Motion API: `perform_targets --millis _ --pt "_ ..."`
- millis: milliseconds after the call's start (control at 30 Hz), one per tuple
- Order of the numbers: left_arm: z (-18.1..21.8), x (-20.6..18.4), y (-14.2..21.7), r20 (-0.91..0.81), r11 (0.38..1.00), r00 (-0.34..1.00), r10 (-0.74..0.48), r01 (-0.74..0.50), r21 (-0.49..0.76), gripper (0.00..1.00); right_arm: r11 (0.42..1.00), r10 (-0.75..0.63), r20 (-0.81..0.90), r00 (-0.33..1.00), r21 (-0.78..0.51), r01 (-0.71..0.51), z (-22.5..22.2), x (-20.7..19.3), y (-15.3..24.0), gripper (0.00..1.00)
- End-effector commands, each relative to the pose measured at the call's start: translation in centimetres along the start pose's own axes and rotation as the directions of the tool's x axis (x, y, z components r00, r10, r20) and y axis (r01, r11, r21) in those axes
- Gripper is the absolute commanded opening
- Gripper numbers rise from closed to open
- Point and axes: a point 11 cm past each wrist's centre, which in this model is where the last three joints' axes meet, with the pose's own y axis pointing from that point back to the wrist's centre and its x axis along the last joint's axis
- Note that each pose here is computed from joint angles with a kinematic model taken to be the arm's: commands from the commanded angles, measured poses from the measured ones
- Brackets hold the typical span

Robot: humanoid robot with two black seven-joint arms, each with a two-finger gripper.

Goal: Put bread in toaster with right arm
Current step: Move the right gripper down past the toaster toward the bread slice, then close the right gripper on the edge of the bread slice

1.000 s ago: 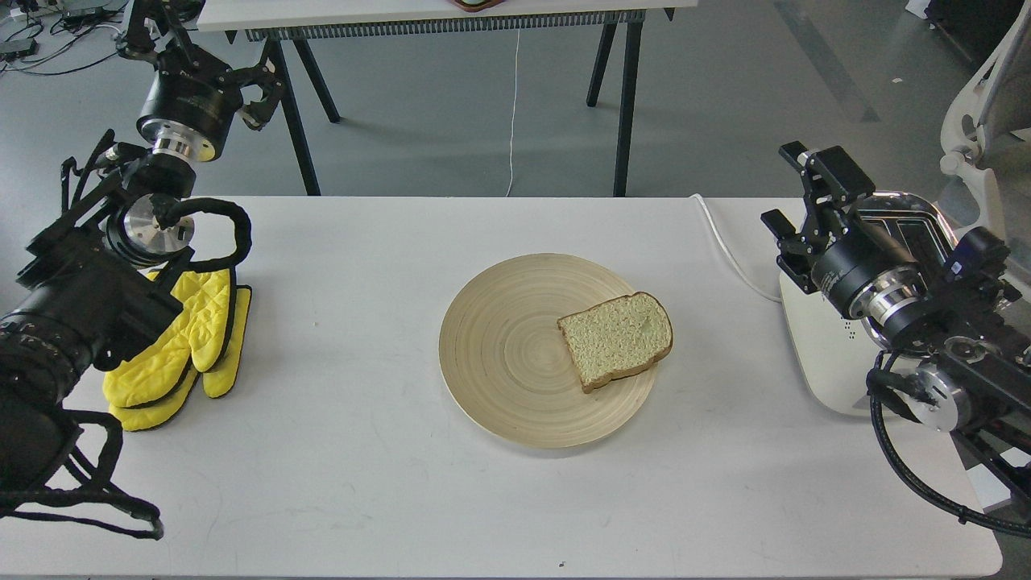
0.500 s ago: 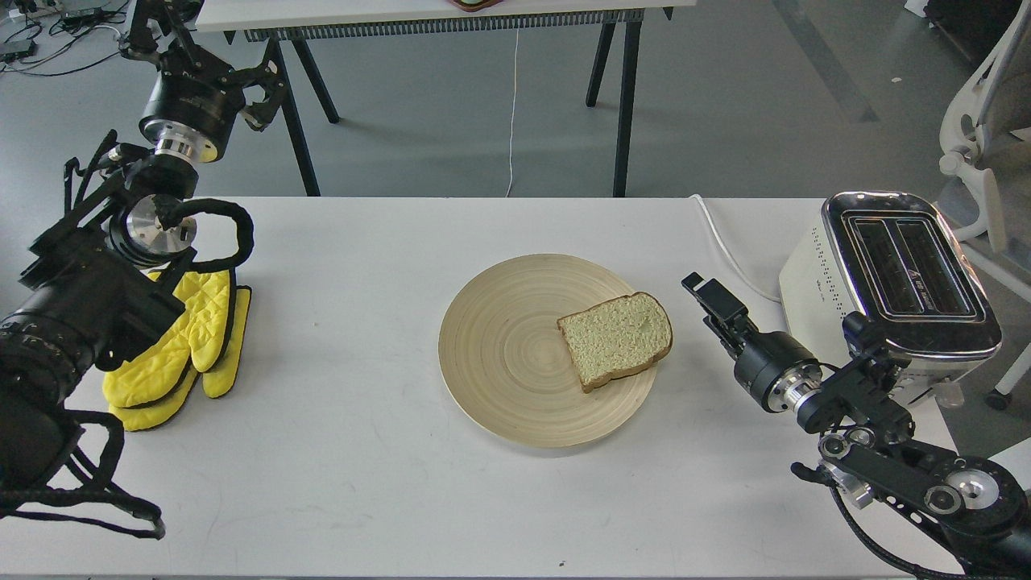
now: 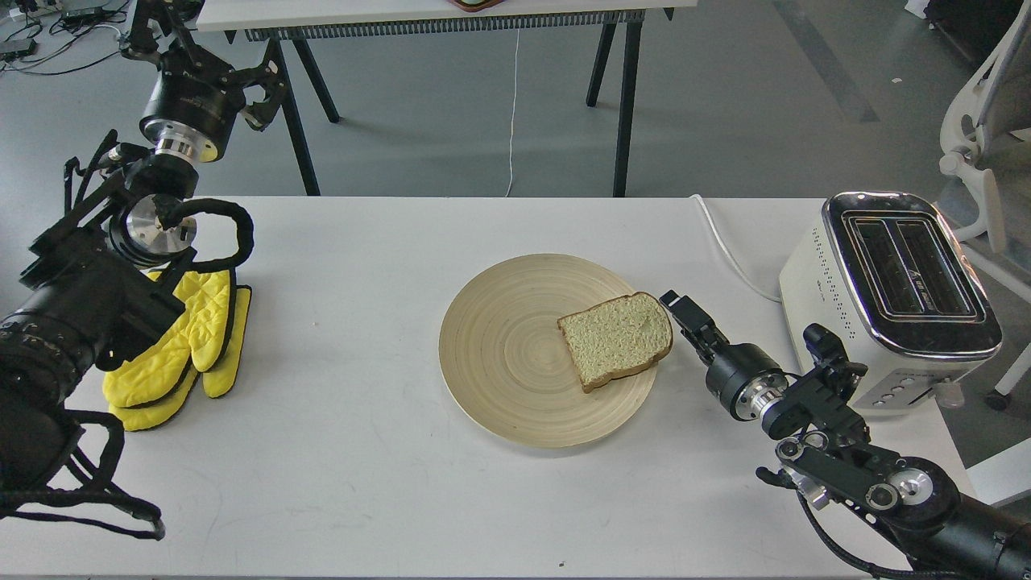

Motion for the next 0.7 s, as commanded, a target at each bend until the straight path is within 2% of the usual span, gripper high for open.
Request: perform_targets --millis 0,133,367,533,667 --pt "0.01 0.00 0.00 0.000 1.000 1.000 0.000 0.000 0.000 1.00 1.000 -0.010 -0.023 1.000 -0.010 0.010 0.21 -0.31 -0.36 0.49" --pt "0.01 0.00 0.00 0.001 1.000 1.000 0.000 0.000 -0.001 1.00 1.000 -0.012 -0.032 0.999 -0.021 0.011 0.58 -0.34 -0.42 0.42" --pt "0.02 0.00 0.00 0.000 1.000 1.000 0.000 0.000 -0.002 1.00 1.000 -0.010 -0.036 0.999 -0.018 0.009 0.42 -0.16 -0.52 0.19" --pt "0.02 0.00 0.00 0.000 1.000 1.000 0.000 0.000 -0.002 1.00 1.000 -0.007 -0.040 0.999 -0.015 0.006 0.23 0.06 -0.63 0.13" --pt "0.05 0.00 -0.01 -0.001 1.000 1.000 0.000 0.000 -0.003 1.00 1.000 -0.007 -0.044 0.999 -0.013 0.006 0.18 0.26 -0.63 0.01"
